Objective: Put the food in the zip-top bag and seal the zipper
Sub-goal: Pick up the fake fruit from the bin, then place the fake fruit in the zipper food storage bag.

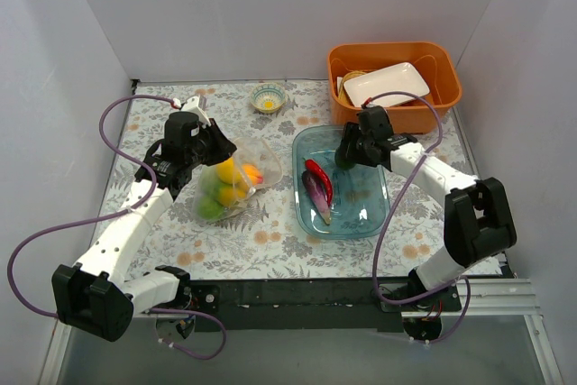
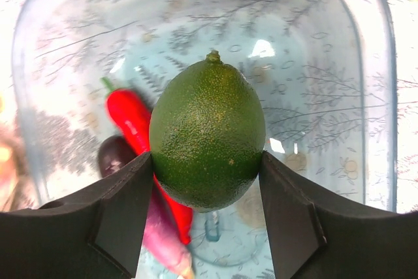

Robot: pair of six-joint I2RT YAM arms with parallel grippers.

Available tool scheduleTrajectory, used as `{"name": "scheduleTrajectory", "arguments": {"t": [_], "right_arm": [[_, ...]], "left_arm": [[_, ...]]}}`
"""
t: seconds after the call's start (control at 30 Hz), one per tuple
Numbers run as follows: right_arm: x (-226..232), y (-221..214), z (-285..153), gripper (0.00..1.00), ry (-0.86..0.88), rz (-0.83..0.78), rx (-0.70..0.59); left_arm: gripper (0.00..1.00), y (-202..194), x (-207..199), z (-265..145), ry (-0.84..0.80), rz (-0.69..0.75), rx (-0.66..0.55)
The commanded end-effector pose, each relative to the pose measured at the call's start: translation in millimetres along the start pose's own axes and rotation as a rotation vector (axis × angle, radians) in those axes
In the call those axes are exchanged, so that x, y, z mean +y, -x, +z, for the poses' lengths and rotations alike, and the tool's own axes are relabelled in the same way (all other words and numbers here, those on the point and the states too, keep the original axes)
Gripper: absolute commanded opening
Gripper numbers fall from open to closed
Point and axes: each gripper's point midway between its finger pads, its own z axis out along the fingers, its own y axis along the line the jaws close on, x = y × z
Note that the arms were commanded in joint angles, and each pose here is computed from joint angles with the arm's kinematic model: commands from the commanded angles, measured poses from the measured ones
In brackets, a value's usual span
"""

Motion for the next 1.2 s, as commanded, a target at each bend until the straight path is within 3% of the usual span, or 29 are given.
{"name": "scheduleTrajectory", "arguments": {"t": [0.0,0.4,0.73,1.17], "right_arm": [[23.9,14.2,-20.9,0.39,0.125,-0.043,-0.034],[95.6,20.5,-70.8,0.39,0.465,-0.09,-0.019],[179.3,0.6,-103.6,0.41,0.751,-0.249,0.062],[238.3,-36.9,-93.9,0.41,0.853,-0.362,0.152]], "left_arm": [[0.08,8.6,-5.7,-3.8,-0.014,0.006,-0.021],[0.08,7.5,-5.8,-1.9,-0.016,0.005,-0.016],[0.08,4.9,-5.0,-1.4,-0.017,0.0,-0.011],[0.08,2.8,-6.1,-2.0,-0.024,-0.004,-0.006]]}}
